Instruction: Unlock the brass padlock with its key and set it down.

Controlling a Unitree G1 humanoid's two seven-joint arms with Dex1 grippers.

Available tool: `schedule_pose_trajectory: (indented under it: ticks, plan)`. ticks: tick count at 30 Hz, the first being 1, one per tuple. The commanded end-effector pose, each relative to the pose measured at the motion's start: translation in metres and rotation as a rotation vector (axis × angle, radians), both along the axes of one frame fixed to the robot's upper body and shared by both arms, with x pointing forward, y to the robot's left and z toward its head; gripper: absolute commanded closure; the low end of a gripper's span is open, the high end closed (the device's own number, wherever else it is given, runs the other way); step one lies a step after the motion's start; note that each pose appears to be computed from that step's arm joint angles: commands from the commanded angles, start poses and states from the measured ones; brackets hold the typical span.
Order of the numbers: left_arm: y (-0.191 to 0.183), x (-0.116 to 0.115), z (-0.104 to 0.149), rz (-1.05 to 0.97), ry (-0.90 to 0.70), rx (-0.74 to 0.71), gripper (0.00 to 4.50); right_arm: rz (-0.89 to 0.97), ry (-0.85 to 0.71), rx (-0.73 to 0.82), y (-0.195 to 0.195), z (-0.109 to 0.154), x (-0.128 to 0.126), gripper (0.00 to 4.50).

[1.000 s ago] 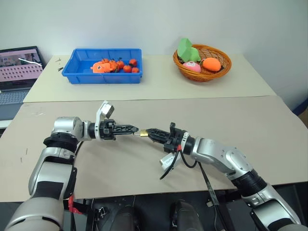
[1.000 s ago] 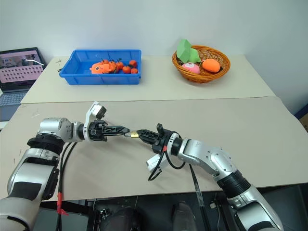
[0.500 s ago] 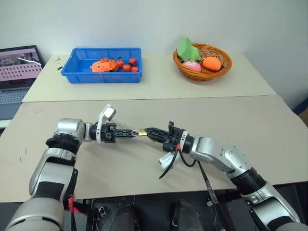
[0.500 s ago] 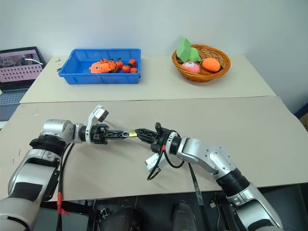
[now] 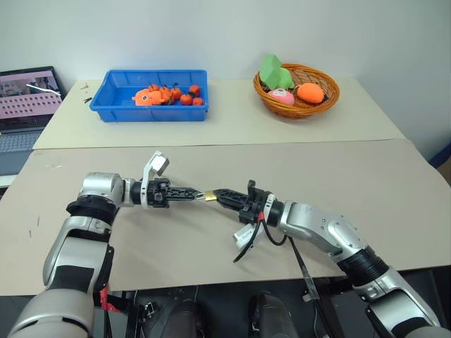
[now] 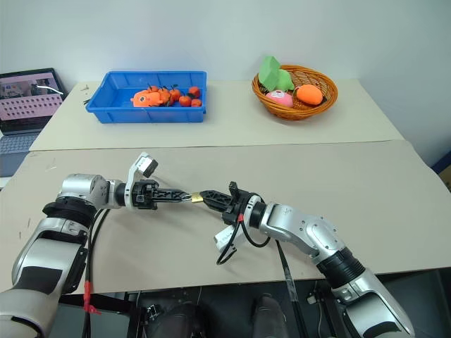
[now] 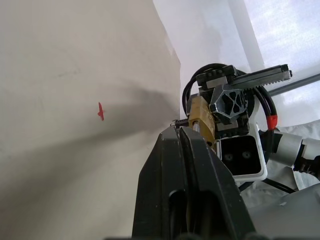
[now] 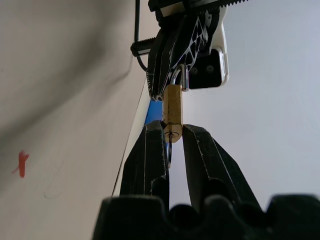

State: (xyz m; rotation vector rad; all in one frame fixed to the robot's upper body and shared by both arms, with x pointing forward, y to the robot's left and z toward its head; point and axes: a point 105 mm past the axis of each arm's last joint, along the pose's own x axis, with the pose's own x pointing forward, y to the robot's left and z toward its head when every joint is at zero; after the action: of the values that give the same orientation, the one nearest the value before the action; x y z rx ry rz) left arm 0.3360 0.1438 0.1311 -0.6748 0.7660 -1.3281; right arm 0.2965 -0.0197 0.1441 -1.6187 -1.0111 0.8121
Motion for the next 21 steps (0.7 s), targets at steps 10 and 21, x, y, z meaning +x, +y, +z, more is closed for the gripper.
schedule_pose_trajectory:
  ticks: [10, 21]
  plan:
    - [-0.0037, 0.0005, 0.0219, -0.027, -0.065, -0.052, 4.39, -0.012, 0.012, -0.007, -0.0019, -0.0066, 0.0061, 4.40]
    - [-0.0014, 0.0010, 0.0192, -0.017, -0.060, -0.046, 4.39, 0.014, 0.022, -0.032, 0.0009, -0.0102, -0.0005, 4.40]
